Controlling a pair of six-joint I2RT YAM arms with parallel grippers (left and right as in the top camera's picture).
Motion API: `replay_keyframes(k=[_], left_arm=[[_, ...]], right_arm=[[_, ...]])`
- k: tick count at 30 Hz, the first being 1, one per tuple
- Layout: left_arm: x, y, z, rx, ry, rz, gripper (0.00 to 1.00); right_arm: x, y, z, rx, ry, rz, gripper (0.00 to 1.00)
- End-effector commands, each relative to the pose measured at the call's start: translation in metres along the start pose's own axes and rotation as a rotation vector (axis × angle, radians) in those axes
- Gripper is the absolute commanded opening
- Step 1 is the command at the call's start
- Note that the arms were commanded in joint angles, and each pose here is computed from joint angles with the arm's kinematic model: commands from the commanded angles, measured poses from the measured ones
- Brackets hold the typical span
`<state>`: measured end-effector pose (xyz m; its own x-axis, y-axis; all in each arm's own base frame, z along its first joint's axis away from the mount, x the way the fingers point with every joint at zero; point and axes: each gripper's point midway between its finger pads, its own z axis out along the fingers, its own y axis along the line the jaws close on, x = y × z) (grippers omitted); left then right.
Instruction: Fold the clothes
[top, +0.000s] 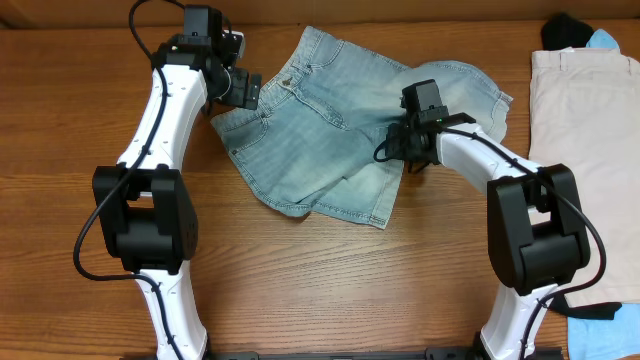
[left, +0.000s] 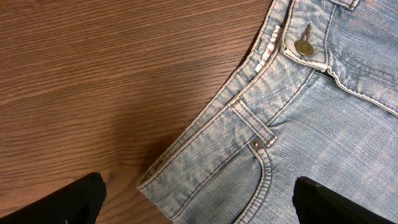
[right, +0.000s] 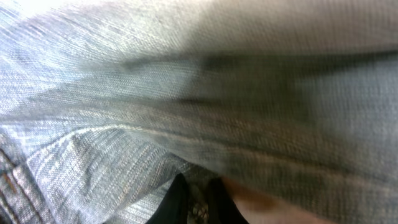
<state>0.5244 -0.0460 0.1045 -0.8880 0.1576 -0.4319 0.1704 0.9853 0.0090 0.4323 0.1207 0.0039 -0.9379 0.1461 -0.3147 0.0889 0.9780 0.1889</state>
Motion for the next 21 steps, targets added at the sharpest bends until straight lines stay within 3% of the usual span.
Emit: replay_keyframes(k=[1, 5, 8, 13, 16, 18, 21], left_arm=[[-0.008, 0.004, -0.003, -0.011, -0.021, 0.012, 0.98], [-0.008, 0.004, -0.003, -0.011, -0.021, 0.012, 0.98], [-0.009, 0.005, -0.003, -0.012, -0.026, 0.013, 0.98], [-0.018, 0.004, -0.004, -0.013, -0.064, 0.015, 0.98], [-0.019, 0.002, -0.003, -0.004, -0.067, 0.017, 0.98], [-0.019, 0.002, -0.003, -0.005, -0.066, 0.017, 0.98], [-0.018, 0.002, -0.003, -0.005, -0.065, 0.017, 0.98]], right_arm=[[0.023, -0.02, -0.016, 0.049, 0.097, 0.09, 0.04], [0.021, -0.058, -0.076, 0.087, 0.11, 0.19, 0.04], [0.043, -0.109, -0.116, 0.19, 0.18, 0.305, 0.04], [0.046, -0.121, -0.121, 0.161, 0.203, 0.307, 0.06], [0.048, -0.12, -0.12, 0.161, 0.211, 0.306, 0.41], [0.054, -0.12, -0.119, 0.159, 0.228, 0.308, 0.5], [0.064, -0.122, -0.11, 0.161, 0.248, 0.285, 0.52]])
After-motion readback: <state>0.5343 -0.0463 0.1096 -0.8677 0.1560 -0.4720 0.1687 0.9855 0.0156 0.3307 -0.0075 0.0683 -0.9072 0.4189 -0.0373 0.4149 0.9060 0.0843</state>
